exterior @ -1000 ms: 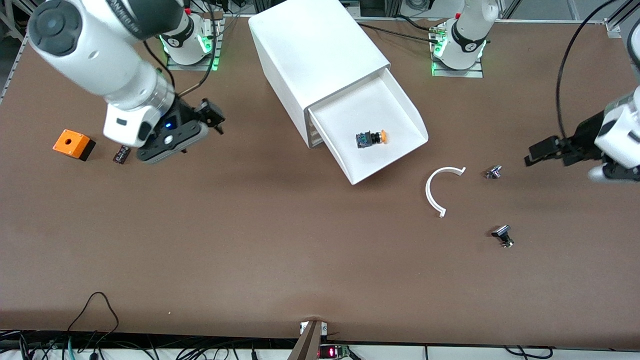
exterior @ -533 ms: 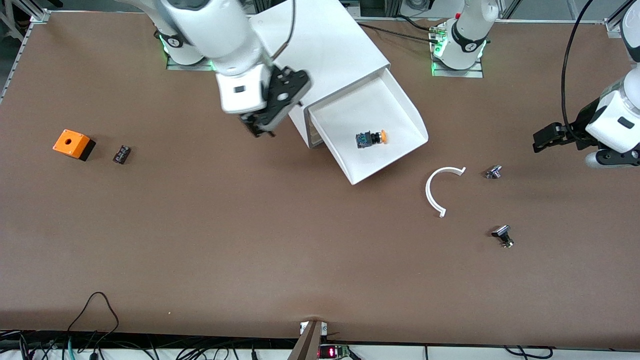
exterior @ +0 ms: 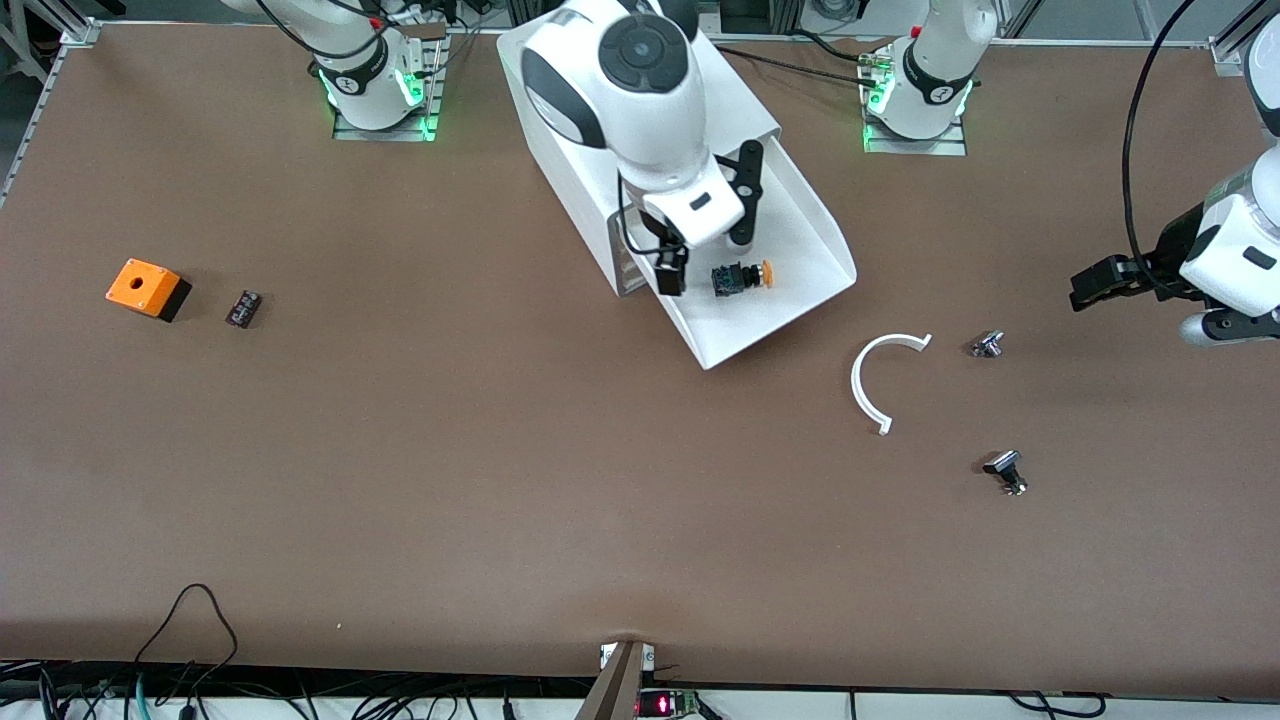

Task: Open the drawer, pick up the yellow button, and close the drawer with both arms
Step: 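Move the right gripper over the open drawer toward the yellow button, then lower the right gripper and grasp the yellow button, then lift the yellow button out of the drawer with the right gripper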

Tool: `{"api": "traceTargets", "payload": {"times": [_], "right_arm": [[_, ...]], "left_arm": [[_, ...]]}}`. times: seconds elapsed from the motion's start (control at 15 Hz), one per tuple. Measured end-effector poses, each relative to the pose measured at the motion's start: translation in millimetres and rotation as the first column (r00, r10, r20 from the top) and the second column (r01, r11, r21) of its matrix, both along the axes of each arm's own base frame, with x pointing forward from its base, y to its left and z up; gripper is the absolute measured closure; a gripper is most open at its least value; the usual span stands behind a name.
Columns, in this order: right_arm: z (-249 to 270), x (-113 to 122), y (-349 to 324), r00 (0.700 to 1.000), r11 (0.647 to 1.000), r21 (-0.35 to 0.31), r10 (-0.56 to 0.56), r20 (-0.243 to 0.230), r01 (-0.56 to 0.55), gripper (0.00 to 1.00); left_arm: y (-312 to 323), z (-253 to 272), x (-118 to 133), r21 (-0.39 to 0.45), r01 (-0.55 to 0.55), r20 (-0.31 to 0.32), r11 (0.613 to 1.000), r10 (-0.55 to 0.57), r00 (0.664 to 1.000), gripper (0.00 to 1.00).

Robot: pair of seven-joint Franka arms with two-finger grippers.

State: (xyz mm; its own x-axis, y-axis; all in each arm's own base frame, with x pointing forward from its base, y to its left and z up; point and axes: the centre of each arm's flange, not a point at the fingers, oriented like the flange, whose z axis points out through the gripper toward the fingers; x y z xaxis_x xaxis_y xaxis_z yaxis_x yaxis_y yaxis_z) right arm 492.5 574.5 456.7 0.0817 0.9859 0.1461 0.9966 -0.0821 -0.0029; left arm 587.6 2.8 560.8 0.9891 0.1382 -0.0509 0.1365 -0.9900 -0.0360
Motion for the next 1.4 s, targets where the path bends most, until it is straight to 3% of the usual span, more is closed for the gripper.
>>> {"api": "traceTargets", "payload": {"times": [0.27, 0.53, 1.27, 1.4], "right_arm": [[-14, -10, 27, 0.996, 0.996, 0.046, 0.069, 0.048, -0.071, 0.0], [-41, -25, 45, 0.991, 0.993, 0.0, 0.121, 0.063, -0.121, 0.0], [-82, -27, 55, 0.988, 0.99, -0.025, 0.143, 0.056, -0.142, 0.0], [-81, -28, 56, 0.988, 0.989, -0.023, 0.145, 0.058, -0.144, 0.17]], "left_arm": [[1, -1, 0, 0.0, -0.003, -0.001, 1.0, 0.003, 1.0, 0.0], [1, -1, 0, 0.0, -0.004, -0.002, 1.0, 0.004, 1.0, 0.0], [0, -1, -1, 0.0, -0.003, -0.008, 1.0, 0.003, 1.0, 0.0], [-1, 1, 0, 0.0, -0.001, -0.004, 1.0, 0.001, 1.0, 0.0]]}}
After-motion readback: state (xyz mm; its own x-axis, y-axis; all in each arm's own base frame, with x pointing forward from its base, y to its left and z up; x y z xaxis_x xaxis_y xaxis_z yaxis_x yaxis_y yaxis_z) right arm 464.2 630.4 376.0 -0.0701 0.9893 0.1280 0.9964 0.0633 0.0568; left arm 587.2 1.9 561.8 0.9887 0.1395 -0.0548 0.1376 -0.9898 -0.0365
